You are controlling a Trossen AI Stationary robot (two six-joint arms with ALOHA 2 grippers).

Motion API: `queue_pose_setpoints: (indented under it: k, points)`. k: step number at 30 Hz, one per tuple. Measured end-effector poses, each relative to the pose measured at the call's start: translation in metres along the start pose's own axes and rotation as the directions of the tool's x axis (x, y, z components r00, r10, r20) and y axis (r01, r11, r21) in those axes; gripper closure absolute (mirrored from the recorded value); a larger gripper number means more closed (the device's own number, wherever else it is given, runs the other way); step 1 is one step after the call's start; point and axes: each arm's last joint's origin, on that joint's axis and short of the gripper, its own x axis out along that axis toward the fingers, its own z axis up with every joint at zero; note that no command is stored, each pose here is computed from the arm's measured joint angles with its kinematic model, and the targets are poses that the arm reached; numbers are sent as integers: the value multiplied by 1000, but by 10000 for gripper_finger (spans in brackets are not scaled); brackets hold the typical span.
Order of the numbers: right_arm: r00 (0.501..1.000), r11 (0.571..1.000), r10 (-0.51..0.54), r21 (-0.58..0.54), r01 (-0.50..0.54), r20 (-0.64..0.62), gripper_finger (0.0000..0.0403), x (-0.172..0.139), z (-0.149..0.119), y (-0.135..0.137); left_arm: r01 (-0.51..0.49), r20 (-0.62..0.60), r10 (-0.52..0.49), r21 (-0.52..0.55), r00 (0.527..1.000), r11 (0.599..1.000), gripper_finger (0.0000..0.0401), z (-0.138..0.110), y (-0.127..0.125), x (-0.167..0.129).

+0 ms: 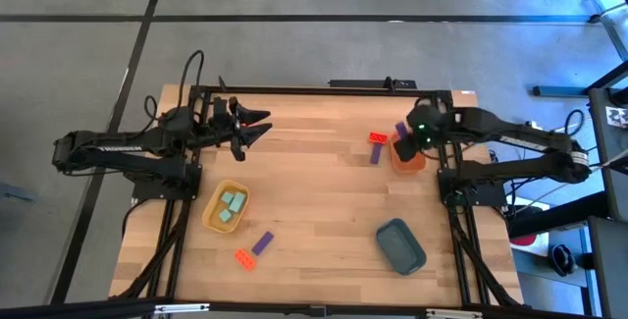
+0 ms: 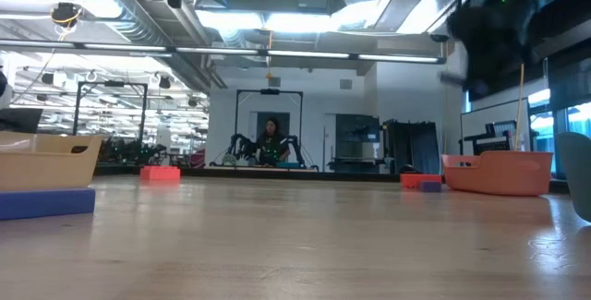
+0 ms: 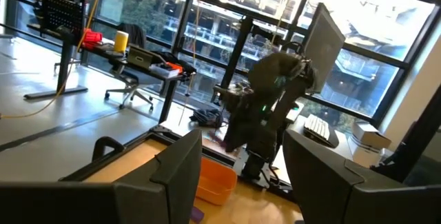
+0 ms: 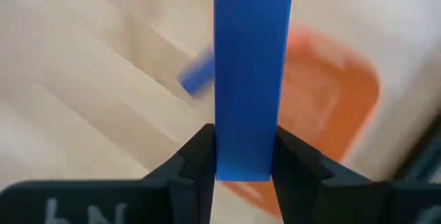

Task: Sort & place blocks by color
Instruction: Put the top left purple block into the orange bin, then put the top right orange game piece into the blue bin

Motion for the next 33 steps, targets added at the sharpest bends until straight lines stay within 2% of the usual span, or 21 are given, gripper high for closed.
queue_pose_setpoints:
  k: [5, 12, 16, 19, 26, 30, 33]
  points:
    - [989, 994, -55, 88, 67, -137, 294, 47, -16, -14, 0, -1, 0, 0, 1000, 1000, 207, 0, 0, 0]
    - [983, 971, -62, 217, 100, -173, 294, 82, -22, -27, 1, -1, -1, 0, 1000, 1000, 207, 0, 0, 0]
    - [976, 959, -87, 247, 136, -197, 294, 95, -24, -33, 1, -1, -1, 0, 1000, 1000, 207, 0, 0, 0]
    - [975, 954, -93, 262, 146, -202, 289, 103, -23, -36, 1, -1, -1, 1, 1000, 1000, 207, 0, 0, 0]
    - [975, 952, -89, 269, 143, -204, 225, 110, -20, -35, 1, -1, -1, 1, 1000, 1000, 207, 0, 0, 0]
    - [974, 955, -90, 261, 143, -206, 218, 109, -20, -35, 1, -1, -1, 0, 1000, 1000, 207, 0, 0, 0]
    - [969, 969, -101, 200, 148, -226, 217, 103, -16, -34, 1, -1, -1, 1, 1000, 1000, 207, 0, 0, 0]
